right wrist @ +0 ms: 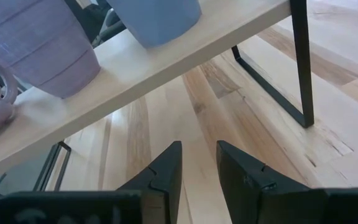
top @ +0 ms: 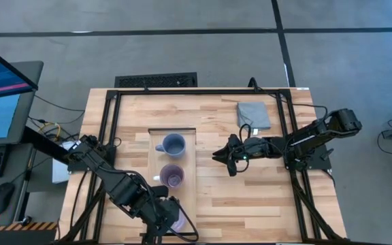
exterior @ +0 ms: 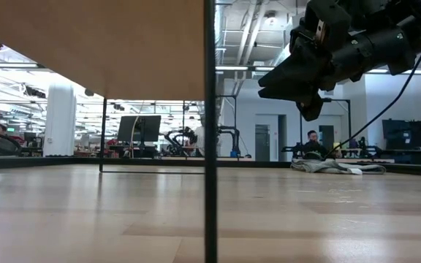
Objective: Stack small to large cups/mugs on shelf
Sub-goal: Put the purple mug on the shelf
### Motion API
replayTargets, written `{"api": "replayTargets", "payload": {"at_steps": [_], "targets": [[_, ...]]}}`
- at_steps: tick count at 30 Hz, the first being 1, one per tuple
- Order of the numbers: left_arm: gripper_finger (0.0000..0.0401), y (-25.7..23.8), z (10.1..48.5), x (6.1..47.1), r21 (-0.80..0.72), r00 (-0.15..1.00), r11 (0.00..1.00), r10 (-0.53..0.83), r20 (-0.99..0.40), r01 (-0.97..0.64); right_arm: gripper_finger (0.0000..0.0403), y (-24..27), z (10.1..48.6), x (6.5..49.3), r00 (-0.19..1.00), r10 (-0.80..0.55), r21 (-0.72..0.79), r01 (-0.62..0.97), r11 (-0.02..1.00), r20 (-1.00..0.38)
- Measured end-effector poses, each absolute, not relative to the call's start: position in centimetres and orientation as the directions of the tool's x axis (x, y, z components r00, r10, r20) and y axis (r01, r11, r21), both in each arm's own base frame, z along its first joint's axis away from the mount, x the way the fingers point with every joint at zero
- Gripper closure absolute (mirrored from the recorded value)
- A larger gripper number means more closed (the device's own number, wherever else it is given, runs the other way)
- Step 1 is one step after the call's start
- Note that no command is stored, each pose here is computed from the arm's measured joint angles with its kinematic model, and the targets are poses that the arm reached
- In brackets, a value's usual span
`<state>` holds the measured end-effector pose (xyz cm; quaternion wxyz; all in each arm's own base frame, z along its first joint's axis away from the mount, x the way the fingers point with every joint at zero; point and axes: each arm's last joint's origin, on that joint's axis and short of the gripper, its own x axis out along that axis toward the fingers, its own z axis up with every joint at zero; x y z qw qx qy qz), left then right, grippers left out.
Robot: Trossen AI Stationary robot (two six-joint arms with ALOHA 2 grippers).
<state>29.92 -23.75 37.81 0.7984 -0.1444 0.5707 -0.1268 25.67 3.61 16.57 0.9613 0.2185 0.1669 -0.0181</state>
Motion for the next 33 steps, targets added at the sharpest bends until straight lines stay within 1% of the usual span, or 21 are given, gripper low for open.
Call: {"api": "replayTargets", "payload": {"at_steps": [13,24,28,33], "targets": [[0.0355,-23.7,37.86,29.99,-0.374,0.321,0.926,-0.369,-0.872,0.051,0.028,3.61,16.57,25.67,0.943,0.038,0.414,0.108,0.904,-0.33],[0.0296,-23.59,37.9,30.06,-0.375,0.323,0.926,-0.37,-0.871,0.047,0.028,3.61,16.56,25.67,0.943,0.038,0.413,0.108,0.904,-0.33],[0.0285,-23.24,37.9,30.33,-0.376,0.326,0.926,-0.368,-0.871,0.041,0.028,3.61,16.56,25.67,0.943,0.038,0.414,0.108,0.904,-0.33],[0.028,-22.82,37.95,30.64,-0.371,0.331,0.927,-0.367,-0.869,0.055,0.028,3.6,16.52,25.66,0.942,0.038,0.412,0.11,0.904,-0.334]]}}
